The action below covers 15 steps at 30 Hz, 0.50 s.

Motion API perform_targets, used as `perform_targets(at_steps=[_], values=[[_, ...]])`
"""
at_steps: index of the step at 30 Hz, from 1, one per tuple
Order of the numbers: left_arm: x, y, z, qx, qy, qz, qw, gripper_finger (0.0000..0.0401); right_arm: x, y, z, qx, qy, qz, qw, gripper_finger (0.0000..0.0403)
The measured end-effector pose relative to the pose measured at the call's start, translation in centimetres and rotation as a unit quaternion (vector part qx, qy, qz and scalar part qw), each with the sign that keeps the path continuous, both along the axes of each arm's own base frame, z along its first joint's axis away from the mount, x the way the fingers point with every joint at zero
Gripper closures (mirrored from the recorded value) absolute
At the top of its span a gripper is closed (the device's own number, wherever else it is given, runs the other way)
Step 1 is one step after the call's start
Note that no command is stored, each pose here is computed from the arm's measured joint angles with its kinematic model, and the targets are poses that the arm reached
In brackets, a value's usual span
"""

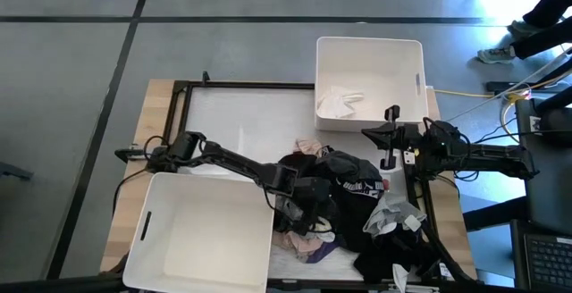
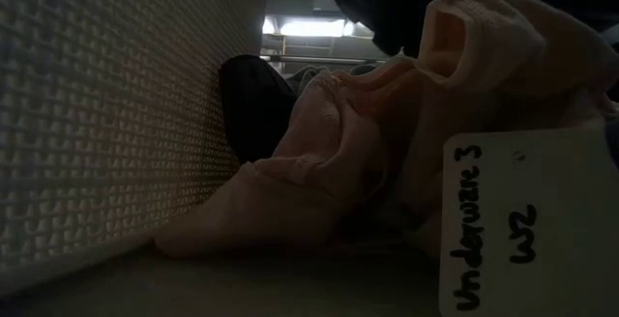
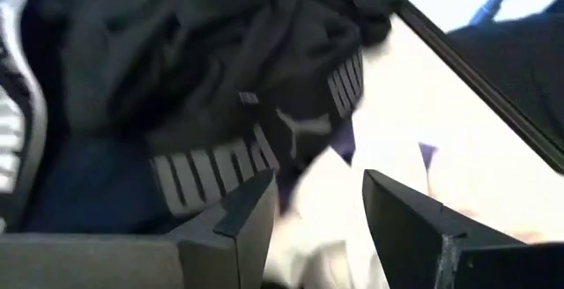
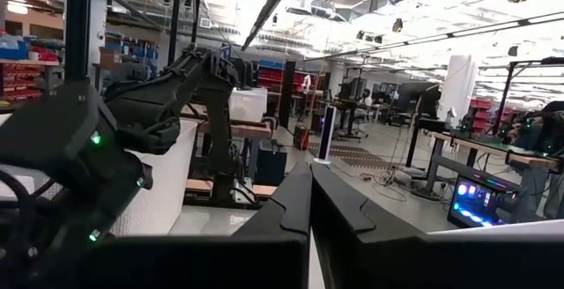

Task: Sort clothes
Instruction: Put the white sock into the top white laundry bin

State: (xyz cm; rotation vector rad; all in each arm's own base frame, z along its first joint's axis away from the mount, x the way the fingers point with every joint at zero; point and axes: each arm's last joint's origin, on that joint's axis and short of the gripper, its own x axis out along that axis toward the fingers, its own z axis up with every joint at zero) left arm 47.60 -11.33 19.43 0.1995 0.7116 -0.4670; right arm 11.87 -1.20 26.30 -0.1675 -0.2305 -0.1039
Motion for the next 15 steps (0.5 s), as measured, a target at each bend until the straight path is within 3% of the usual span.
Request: perform_targets(at_steps=[5,15], values=[[-0.2,0.1,-0.5,-0.016,0.028,-0.014,0.999,0.0239,0.0,0.0,0.0,-0.003,0.0,-0.001,1.0,0.0393],[-0.6,1.0,-2.2,0.007,0.06,-0.023,0.998,0.0239,0.0,0.0,0.1,-0.004,-0.003,-0.001,1.0,0.0393]])
